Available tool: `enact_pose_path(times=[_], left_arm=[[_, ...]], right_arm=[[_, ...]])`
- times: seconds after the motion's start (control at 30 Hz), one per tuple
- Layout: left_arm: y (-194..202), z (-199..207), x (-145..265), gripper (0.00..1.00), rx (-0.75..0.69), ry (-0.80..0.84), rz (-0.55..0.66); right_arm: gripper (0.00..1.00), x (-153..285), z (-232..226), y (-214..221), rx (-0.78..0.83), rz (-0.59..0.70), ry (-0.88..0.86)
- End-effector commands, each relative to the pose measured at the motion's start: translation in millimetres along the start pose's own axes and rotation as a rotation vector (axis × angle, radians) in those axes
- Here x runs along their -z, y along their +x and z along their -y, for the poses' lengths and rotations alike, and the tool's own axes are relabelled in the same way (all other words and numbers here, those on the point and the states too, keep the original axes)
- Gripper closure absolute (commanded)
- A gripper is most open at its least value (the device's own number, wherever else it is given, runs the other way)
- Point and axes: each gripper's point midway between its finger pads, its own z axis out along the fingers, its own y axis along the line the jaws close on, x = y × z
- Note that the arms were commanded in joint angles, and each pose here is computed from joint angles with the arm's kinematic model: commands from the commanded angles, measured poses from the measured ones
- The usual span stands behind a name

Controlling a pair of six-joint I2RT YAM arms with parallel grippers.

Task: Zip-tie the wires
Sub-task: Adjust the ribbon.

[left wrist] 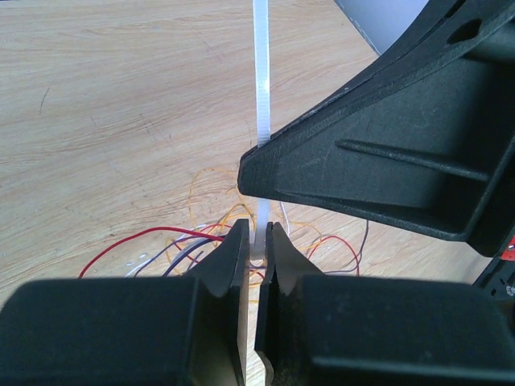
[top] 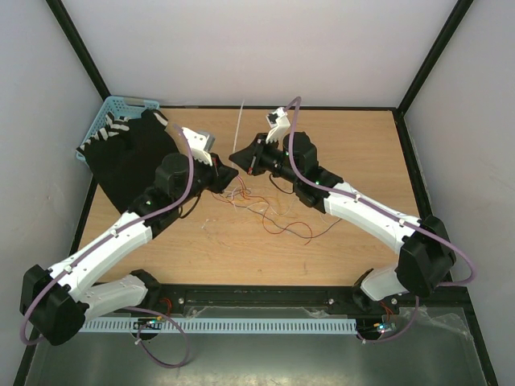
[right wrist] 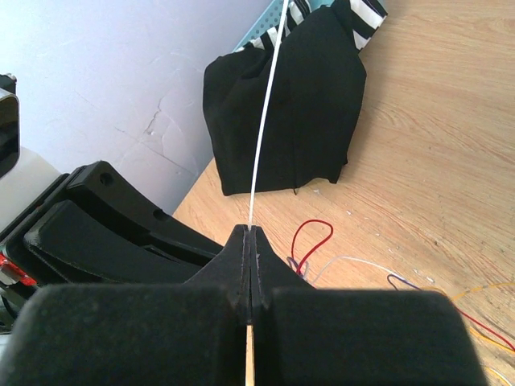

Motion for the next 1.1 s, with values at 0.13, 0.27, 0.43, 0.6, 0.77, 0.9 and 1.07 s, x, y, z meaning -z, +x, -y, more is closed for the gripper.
enact_pose_path(times=[0.13,0.27,0.43,0.6,0.77,0.9,1.07], left_arm=[[12.4,-3.0,0.7,0.96,0.005,0.002,-0.004],[29.7,-8.7,1.5,0.97,0.020,-0.010,-0.037],[47.6,-15.0,0.7,0.98,0.033,-0.028,-0.075],[60.1,-21.3,-2.1,0.98,0.035,-0.051,-0.103],[72.1,-26.4,-5.9,0.98,0.031,-0.073,-0.133],[78.9,-28.5,-8.2,0.99,0.029,-0.082,-0.151],[72.7,-27.9,-7.3,1.00,0.014,-0.082,-0.134]], right_arm=[[1.00,9.5,-29.1,-40.7,0.048,0.097,-0.049],[1.00,11.5,-38.6,-51.1,0.060,0.113,-0.065],[1.00,14.2,-45.3,-57.8,0.062,0.123,-0.079],[1.00,17.5,-52.1,-62.0,0.061,0.129,-0.096],[1.00,21.3,-58.2,-66.6,0.059,0.137,-0.111],[1.00,24.3,-61.0,-69.3,0.063,0.144,-0.116],[1.00,26.3,-58.7,-67.2,0.075,0.141,-0.110]])
